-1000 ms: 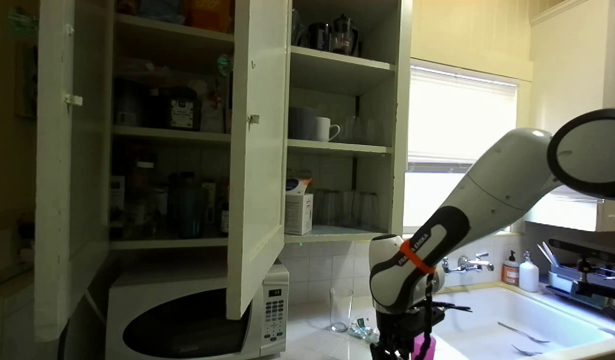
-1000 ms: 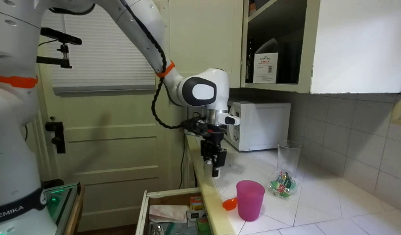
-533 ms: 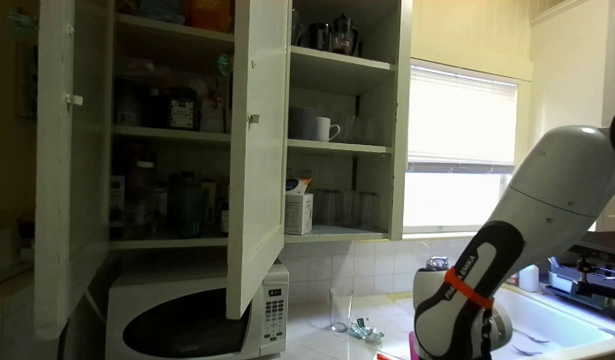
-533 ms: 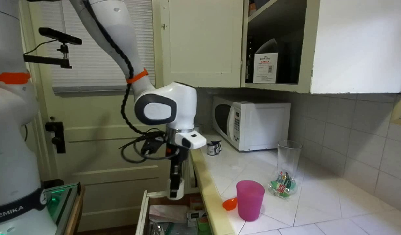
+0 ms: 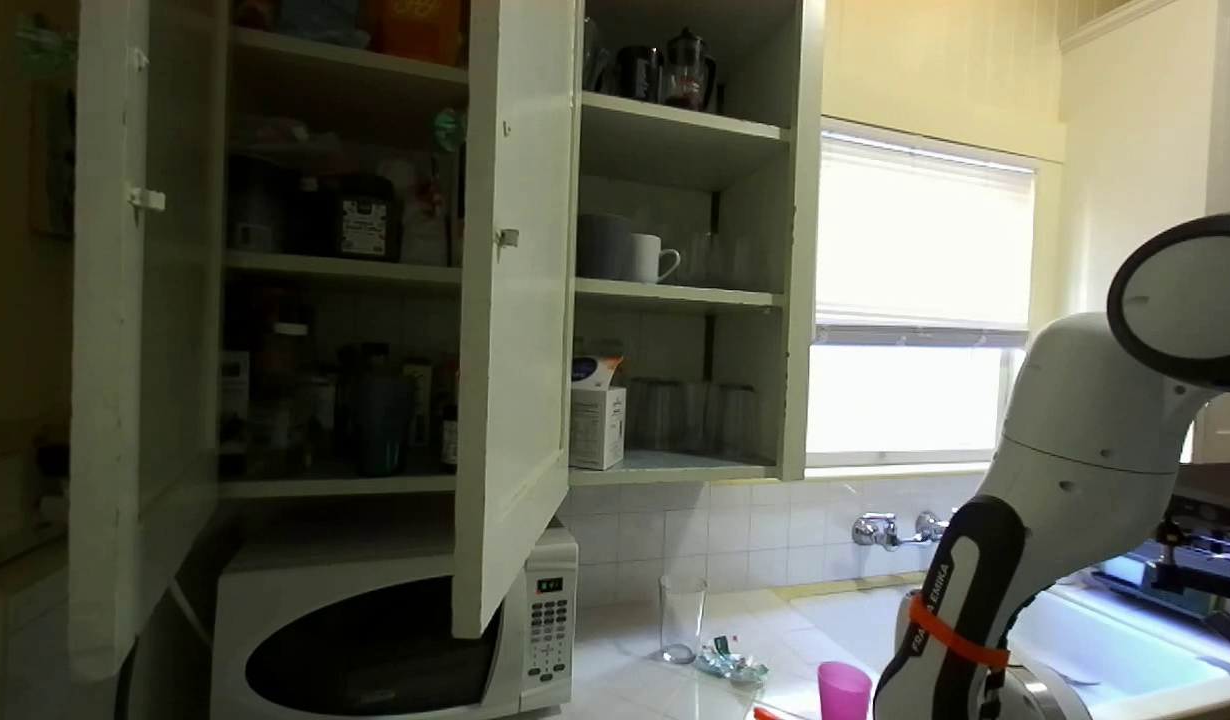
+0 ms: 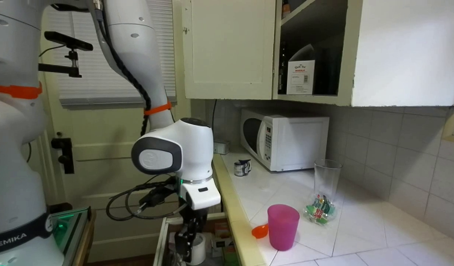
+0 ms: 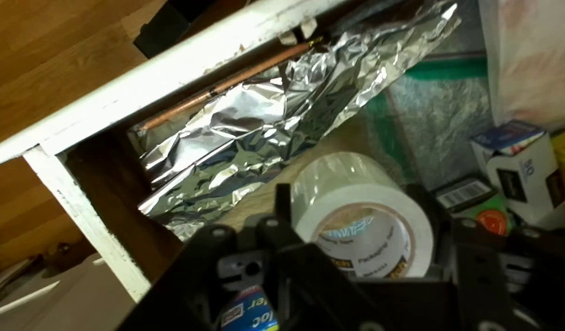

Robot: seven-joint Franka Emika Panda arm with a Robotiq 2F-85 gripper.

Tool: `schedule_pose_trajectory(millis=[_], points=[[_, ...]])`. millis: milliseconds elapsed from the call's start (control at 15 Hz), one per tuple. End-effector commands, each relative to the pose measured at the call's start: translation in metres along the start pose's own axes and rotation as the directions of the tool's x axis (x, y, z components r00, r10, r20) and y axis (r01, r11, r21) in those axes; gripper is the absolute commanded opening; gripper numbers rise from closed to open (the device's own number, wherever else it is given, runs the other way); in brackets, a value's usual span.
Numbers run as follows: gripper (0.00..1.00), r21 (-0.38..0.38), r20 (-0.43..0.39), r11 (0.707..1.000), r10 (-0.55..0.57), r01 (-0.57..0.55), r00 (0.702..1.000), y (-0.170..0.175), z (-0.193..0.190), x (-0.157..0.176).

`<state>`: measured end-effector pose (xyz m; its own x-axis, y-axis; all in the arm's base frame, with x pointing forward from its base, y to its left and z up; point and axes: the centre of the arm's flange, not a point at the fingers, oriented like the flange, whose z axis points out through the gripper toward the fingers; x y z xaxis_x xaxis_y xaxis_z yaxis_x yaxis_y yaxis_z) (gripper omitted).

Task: Put the orange spoon in the drawer and close it

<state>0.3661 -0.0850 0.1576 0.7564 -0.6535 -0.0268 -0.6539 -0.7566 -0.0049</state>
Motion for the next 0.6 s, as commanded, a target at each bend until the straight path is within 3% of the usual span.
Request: schedule_pose_trajectory(millis=[0,133,200,267,400,533], points=[[0.38,0.041,-0.04,0.996,0.077,-0.075,0.996,0.021,-0.002,-0.002],[0.38,0.042,-0.026,0.996,0.075,-0.074,0.997,0.026,-0.002,0.002],[0.88,0.047,-0.011,0.997,0.061,-0.06,0.998,0.027,-0.002,0.002],[0.88,0.048,-0.002,0.997,0.054,-0.054,0.999,0.03,-0.003,0.002],[0.99,0.057,0.005,0.997,0.044,-0.044,0.999,0.031,-0.005,0.001],[1.0,0.076,-0.003,0.997,-0.001,0.001,1.0,0.029,-0.017,-0.002]])
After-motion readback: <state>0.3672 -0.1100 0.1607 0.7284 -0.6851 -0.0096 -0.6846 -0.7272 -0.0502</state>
